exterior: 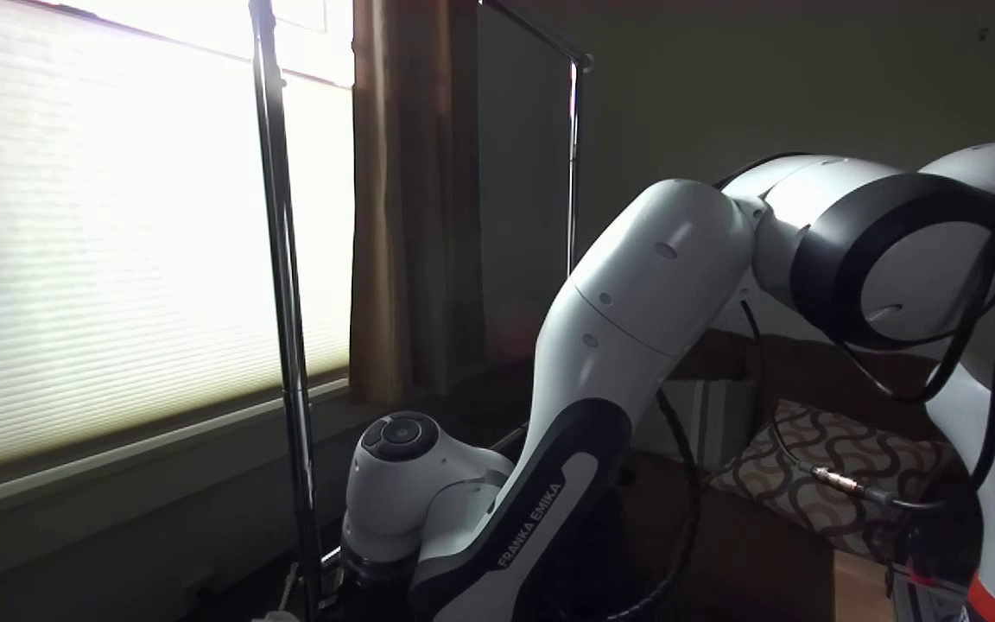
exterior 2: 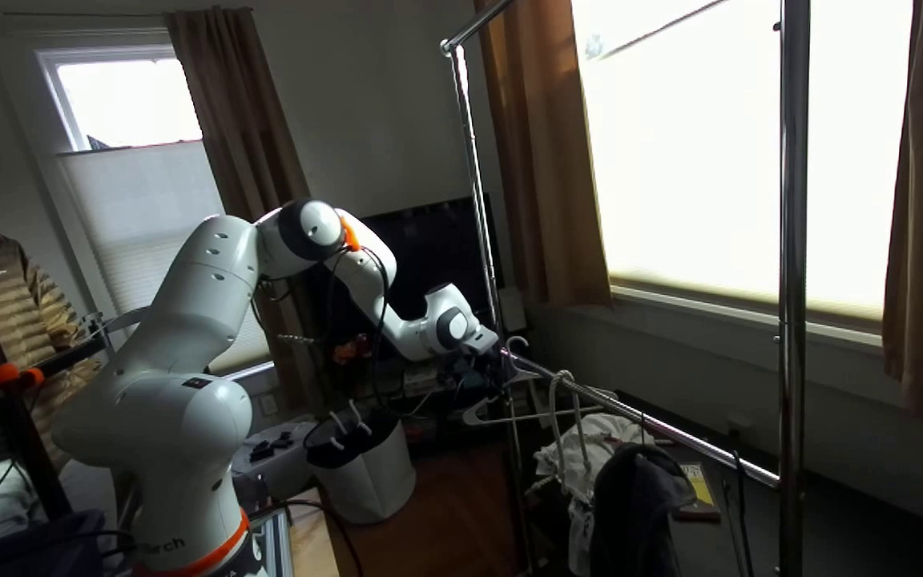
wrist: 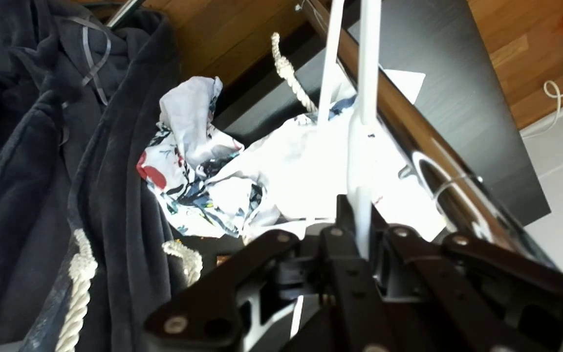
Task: Pick up the white coat hanger and hang it on the top rail
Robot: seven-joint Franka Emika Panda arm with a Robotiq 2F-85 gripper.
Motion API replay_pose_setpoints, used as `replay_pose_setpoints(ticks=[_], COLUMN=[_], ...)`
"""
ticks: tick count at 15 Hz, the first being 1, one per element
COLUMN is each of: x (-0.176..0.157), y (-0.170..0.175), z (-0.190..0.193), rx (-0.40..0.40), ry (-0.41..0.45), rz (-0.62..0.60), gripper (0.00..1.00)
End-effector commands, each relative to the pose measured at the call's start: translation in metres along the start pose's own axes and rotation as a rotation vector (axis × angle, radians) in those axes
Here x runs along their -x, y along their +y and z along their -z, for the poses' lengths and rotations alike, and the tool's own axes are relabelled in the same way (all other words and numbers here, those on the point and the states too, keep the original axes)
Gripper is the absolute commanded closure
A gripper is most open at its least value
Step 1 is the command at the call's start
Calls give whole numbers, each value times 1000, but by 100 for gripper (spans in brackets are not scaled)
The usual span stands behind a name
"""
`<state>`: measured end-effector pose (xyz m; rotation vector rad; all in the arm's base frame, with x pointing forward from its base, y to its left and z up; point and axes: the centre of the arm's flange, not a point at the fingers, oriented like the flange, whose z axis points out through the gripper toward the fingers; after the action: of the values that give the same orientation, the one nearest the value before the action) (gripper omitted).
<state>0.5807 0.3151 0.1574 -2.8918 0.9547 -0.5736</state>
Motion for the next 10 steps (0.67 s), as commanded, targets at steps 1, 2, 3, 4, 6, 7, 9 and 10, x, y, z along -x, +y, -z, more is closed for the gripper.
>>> replay_pose_setpoints(ticks=[1, 2, 3, 4, 6, 7, 9, 10], x=[4, 7, 12, 18, 30, 35, 39, 38], y=[29, 33, 37, 44, 54, 59, 67, 70], z=[41, 49, 60, 72, 96, 107, 135, 144], rx=[39, 24, 10, 10, -12, -6, 11, 11], ry=[12, -19, -57, -82, -121, -124, -63, -43], rz=[-61, -44, -19, -4, 33, 31, -1, -5], gripper=[99, 99, 99, 99, 99, 99, 99, 99])
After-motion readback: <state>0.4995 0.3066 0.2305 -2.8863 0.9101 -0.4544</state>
